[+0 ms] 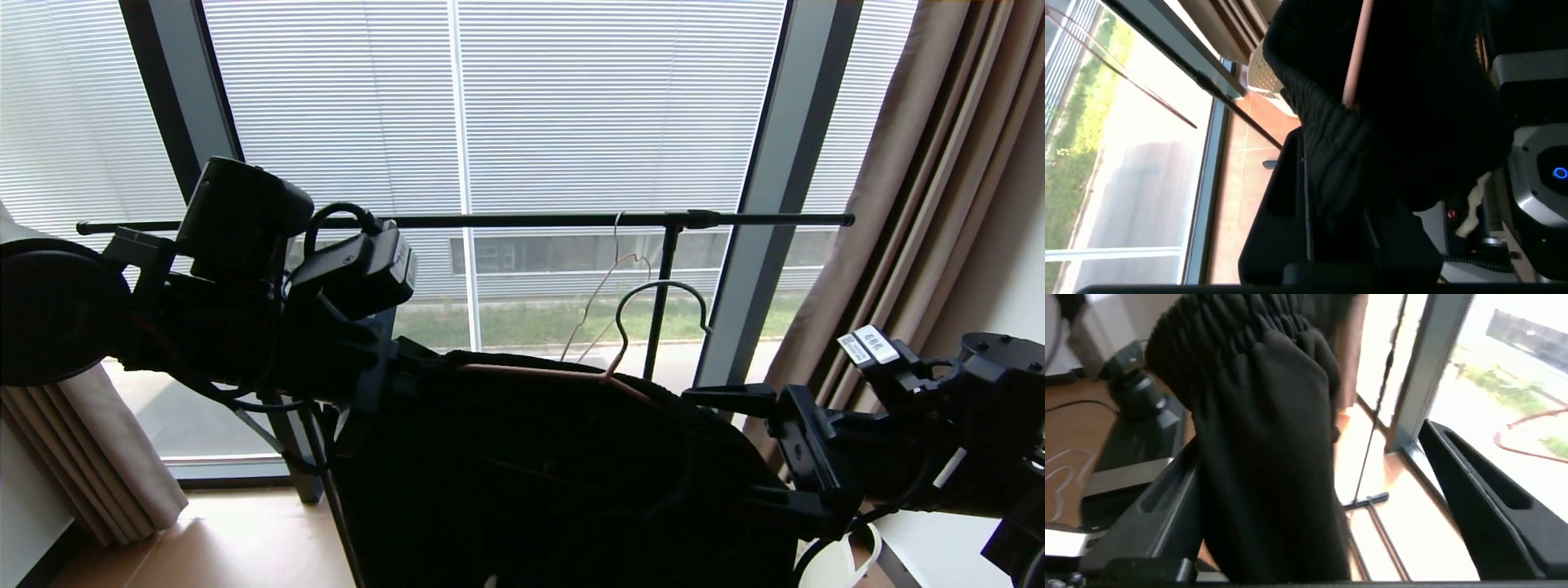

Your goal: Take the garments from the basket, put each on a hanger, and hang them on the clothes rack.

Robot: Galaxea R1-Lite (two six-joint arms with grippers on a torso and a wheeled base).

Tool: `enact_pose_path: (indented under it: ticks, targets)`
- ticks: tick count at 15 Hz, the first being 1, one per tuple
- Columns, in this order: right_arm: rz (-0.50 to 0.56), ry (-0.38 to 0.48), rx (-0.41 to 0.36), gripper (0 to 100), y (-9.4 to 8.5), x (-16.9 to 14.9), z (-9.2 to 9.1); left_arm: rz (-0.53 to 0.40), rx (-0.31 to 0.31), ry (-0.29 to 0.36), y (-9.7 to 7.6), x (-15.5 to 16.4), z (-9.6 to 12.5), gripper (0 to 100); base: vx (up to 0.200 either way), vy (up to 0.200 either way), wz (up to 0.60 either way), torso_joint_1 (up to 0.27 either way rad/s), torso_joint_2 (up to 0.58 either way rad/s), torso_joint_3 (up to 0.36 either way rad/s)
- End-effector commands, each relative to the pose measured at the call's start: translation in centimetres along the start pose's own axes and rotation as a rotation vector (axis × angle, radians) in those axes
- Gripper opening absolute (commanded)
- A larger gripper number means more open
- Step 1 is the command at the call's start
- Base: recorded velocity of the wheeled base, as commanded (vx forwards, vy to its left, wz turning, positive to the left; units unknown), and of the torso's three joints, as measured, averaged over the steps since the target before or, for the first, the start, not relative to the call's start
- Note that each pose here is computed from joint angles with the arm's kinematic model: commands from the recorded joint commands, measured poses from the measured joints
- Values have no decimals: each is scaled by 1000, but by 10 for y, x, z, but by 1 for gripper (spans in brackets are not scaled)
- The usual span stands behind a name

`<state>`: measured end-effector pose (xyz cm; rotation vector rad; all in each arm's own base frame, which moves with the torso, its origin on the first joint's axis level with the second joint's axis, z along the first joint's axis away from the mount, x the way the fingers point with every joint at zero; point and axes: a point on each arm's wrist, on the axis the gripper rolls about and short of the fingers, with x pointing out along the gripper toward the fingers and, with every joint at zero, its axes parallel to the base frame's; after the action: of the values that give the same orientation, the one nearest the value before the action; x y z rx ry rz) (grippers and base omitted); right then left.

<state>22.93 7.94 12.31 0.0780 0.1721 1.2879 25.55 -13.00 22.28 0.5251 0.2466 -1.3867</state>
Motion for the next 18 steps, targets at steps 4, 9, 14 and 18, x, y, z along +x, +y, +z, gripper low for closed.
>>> enact_pose_path:
  ticks: [4,9,14,18]
  targets:
    - [-21,-29,-29,100,-11,-13,6,15,-60,-19,-4,-16,-7,0,0,0,0,0,0,0]
    - [-32,-44,-44,100,-16,-25,7,50,-186,-48,-7,-38,-15,0,0,0,0,0,0,0]
    - [-54,-44,-36,100,-22,-30,5,72,-227,-85,-14,-58,-19,0,0,0,0,0,0,0]
    - [-63,-41,-27,100,-25,-31,3,67,-265,-100,-17,-62,-23,0,0,0,0,0,0,0]
